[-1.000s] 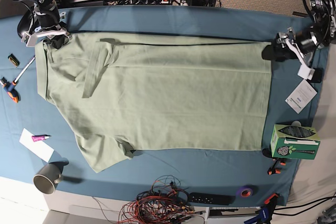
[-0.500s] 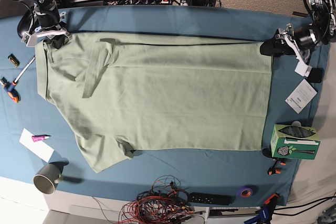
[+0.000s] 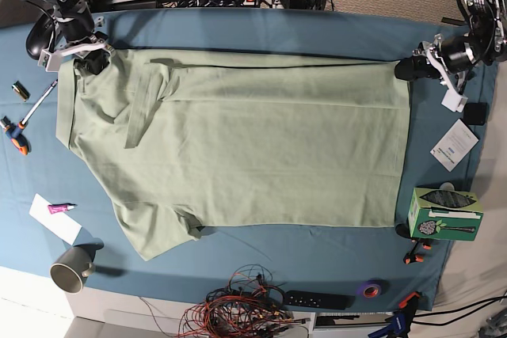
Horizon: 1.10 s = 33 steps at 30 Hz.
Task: Fold the T-shirt properly
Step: 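Grasp the shirt's folded edge at both ends with both grippers, then pull the grasped folded edge taut with both grippers, then release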
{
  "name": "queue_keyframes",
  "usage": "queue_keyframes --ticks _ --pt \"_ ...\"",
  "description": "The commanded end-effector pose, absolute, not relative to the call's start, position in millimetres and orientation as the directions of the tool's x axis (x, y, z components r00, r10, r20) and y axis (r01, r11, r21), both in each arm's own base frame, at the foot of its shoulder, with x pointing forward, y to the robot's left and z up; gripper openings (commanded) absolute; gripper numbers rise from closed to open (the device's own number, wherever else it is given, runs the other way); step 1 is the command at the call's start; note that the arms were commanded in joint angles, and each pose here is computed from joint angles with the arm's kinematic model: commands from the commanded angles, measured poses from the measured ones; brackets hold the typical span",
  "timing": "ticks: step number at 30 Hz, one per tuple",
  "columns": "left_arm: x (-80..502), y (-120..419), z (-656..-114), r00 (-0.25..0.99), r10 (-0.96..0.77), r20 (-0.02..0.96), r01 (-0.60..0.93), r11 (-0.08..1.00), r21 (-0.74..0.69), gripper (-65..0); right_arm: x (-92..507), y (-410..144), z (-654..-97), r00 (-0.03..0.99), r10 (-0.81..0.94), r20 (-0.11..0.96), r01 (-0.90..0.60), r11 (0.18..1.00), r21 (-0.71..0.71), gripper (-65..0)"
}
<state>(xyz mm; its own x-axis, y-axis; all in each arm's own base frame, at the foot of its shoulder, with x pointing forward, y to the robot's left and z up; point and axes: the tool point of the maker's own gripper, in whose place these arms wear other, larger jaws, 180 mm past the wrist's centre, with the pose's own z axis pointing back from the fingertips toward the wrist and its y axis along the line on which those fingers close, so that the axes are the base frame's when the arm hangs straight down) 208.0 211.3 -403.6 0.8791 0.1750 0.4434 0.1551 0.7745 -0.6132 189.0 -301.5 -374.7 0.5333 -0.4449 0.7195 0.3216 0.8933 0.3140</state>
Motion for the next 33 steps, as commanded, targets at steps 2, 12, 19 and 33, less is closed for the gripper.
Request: queue_keyframes --ticks 2,12,19,33 --pt "197 223 -407 0.901 0.125 0.414 0.154 0.802 -0.577 -65.0 194 -305 -364 0.508 -0.429 0.747 0.304 0.901 0.31 -65.0" --pt "177 261 -405 0.901 0.173 0.397 0.073 0.842 -0.534 -65.0 178 -304 -372 0.542 -0.431 0.721 0.315 0.9 0.301 -65.0" --pt "161 273 -405 0.908 0.189 0.373 0.038 0.85 -0.525 -65.0 155 -301 -381 0.575 -0.45 0.683 0.331 0.892 0.308 -65.0" --pt "156 272 -406 0.916 0.186 0.355 0.035 0.845 -0.534 -65.0 122 -298 -391 0.625 -0.468 0.625 0.355 0.883 0.306 -65.0"
